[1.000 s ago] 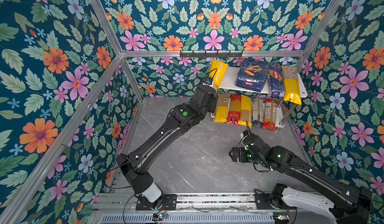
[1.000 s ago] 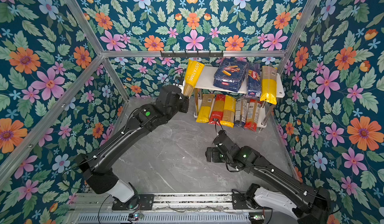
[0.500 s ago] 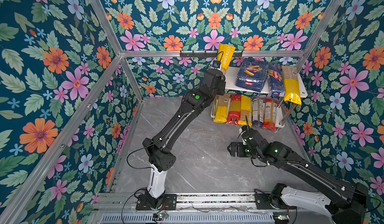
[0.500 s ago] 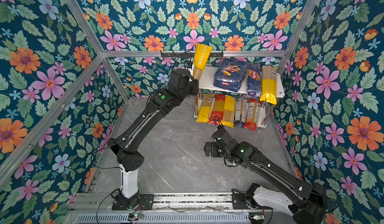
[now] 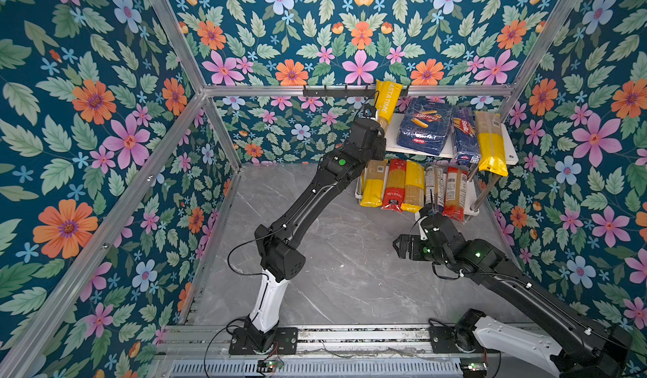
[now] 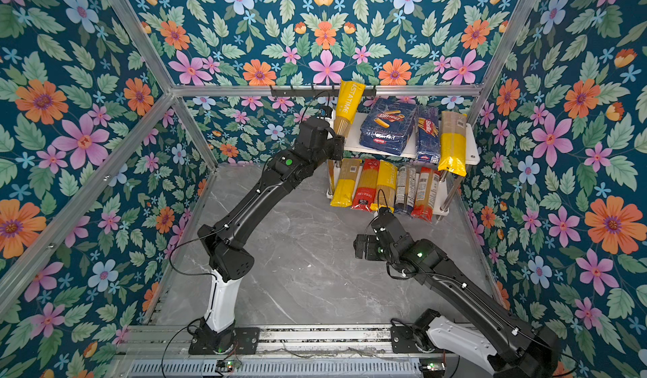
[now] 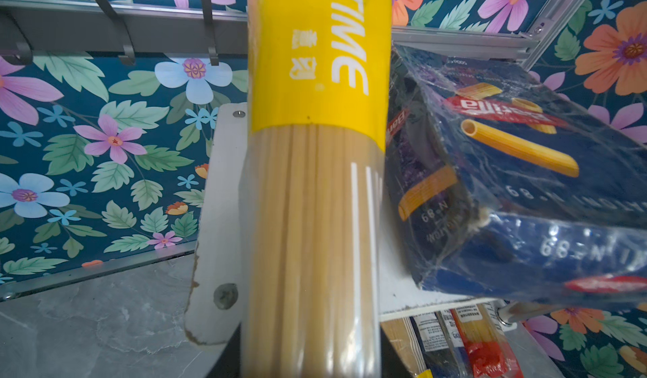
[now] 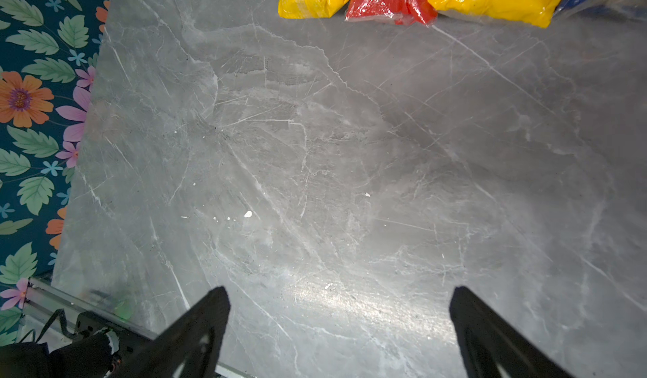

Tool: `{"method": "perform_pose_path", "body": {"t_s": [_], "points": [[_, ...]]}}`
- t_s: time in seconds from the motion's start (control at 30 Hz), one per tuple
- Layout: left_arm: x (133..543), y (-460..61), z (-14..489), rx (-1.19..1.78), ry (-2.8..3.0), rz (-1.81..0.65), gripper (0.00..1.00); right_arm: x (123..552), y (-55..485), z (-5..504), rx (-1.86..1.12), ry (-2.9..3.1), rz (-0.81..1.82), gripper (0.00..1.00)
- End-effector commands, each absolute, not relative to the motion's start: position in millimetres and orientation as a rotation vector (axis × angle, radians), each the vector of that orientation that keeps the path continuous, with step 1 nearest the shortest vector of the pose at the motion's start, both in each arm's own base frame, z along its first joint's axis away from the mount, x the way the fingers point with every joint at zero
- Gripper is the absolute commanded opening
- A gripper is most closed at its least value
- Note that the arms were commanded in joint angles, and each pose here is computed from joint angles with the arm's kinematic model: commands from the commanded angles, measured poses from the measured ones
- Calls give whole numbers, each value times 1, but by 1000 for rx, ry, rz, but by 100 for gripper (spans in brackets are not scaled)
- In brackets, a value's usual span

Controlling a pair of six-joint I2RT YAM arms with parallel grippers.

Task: Arrange pasta packages on shelves
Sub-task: Place the pasta bag on the shelf.

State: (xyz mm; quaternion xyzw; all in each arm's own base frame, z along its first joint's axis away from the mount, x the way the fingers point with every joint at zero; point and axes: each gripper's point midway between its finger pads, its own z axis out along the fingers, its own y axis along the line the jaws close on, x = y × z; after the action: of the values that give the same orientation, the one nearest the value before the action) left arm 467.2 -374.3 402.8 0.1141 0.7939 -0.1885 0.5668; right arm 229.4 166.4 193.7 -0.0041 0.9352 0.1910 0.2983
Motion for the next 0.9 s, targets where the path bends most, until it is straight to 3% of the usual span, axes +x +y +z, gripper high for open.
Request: {"method": "perform_pose_path", "body": {"t_s": [0.0,0.2,0.33,0.53,0.87], "points": [[475,-374,447,178,1713,-530,0,232,163,202,-38,2455,485,99],[481,-375,441,161,1721,-552,0,238,160,231,-68,2358,494,99],[484,-377,438,153,1725,-561,18,245,157,245,-69,2325,487,99],[484,-379,433,159,1734,-563,25,258,159,275,-91,2238,513,99],[480,-381,436,165,1733,-599,47,265,162,289,-118,2210,512,99]]}}
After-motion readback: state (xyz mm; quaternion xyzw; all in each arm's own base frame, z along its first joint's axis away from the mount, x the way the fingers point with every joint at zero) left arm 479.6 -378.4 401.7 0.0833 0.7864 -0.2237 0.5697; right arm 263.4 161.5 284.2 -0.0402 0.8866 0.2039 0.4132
